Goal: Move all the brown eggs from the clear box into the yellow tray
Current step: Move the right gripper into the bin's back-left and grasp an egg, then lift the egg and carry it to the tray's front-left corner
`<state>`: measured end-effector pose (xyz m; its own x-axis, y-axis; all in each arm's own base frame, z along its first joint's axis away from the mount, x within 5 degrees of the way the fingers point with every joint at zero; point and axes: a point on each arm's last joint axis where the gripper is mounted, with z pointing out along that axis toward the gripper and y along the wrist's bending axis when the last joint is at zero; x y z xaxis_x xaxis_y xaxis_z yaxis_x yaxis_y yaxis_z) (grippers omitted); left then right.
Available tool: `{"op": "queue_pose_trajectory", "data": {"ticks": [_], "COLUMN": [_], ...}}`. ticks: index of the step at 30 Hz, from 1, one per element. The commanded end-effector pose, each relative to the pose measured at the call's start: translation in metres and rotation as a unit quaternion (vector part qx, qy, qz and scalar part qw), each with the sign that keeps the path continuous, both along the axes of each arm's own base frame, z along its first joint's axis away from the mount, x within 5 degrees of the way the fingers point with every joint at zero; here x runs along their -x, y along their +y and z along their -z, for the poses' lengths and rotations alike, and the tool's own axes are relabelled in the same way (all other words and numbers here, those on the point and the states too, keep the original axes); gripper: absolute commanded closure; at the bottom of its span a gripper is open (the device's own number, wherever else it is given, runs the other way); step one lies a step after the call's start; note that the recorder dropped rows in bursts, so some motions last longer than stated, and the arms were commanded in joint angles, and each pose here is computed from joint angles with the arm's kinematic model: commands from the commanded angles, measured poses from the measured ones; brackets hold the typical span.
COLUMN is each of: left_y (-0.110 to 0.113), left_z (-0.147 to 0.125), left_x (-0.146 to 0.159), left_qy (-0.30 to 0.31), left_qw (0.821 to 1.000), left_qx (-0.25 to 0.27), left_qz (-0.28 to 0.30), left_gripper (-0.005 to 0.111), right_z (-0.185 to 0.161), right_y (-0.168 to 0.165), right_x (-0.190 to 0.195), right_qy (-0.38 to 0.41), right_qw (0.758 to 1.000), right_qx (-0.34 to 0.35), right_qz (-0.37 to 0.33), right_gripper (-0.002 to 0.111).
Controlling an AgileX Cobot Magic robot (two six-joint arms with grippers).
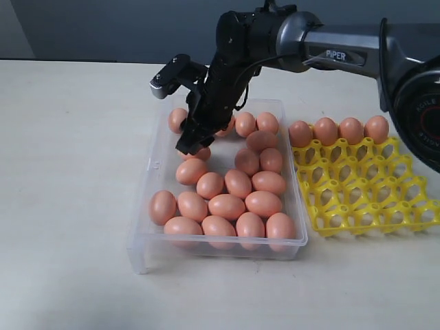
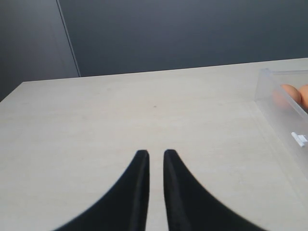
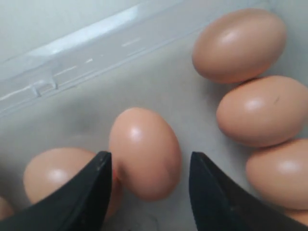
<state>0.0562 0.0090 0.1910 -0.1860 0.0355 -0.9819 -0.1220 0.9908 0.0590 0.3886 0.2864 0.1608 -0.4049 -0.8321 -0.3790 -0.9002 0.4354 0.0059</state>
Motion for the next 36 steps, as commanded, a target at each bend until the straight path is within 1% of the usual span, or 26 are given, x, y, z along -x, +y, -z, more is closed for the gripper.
{"op": "queue_pose_trajectory", "data": {"ticks": [1,8,13,15,16,18,20,23,26,31,36], "left_y": [0.000,0.000,0.000,0.000,0.000,0.000,0.000,0.000,0.000,0.000,0.000], "left_z": [0.001,0.001,0.001,0.001,0.001,0.001,0.001,0.001,0.001,0.001,0.001], "left_x": [0.000,0.000,0.000,0.000,0.000,0.000,0.000,0.000,0.000,0.000,0.000], "left_qy": [-0.003,-0.003,-0.003,-0.003,-0.003,-0.003,-0.003,-0.003,-0.003,-0.003,-0.003], "left_qw": [1.000,1.000,1.000,1.000,1.000,1.000,1.000,1.000,1.000,1.000,1.000], "left_qx": [0.001,0.001,0.001,0.001,0.001,0.001,0.001,0.001,0.001,0.001,0.001], "left_qz": [0.001,0.001,0.001,0.001,0.001,0.001,0.001,0.001,0.001,0.001,0.001], "left_gripper": [0.094,0.094,0.094,0.094,0.094,0.094,0.094,0.094,0.094,0.094,0.094], "right_z": [0.003,0.026,0.028,0.028,0.028,0.028,0.028,0.028,0.026,0.006,-0.016], "right_y": [0.004,0.008,0.009,0.009,0.009,0.009,0.009,0.009,0.011,0.010,-0.001], "right_x": [0.000,-0.001,-0.002,-0.002,-0.002,-0.002,-0.002,-0.003,-0.004,-0.006,-0.010], "right_qy": [-0.008,0.003,-0.001,-0.002,-0.002,-0.002,-0.002,-0.003,-0.003,-0.001,0.002], "right_qw": [1.000,1.000,1.000,1.000,1.000,1.000,1.000,1.000,1.000,0.998,0.995], "right_qx": [0.003,0.014,0.009,0.008,0.008,0.008,0.008,0.005,-0.012,-0.056,-0.078], "right_qz": [-0.010,-0.013,-0.010,-0.009,-0.009,-0.009,-0.009,-0.008,0.008,0.032,0.068], "right_gripper": [0.059,0.059,0.061,0.070,0.080,0.096,0.109,0.108,0.108,0.108,0.108]}}
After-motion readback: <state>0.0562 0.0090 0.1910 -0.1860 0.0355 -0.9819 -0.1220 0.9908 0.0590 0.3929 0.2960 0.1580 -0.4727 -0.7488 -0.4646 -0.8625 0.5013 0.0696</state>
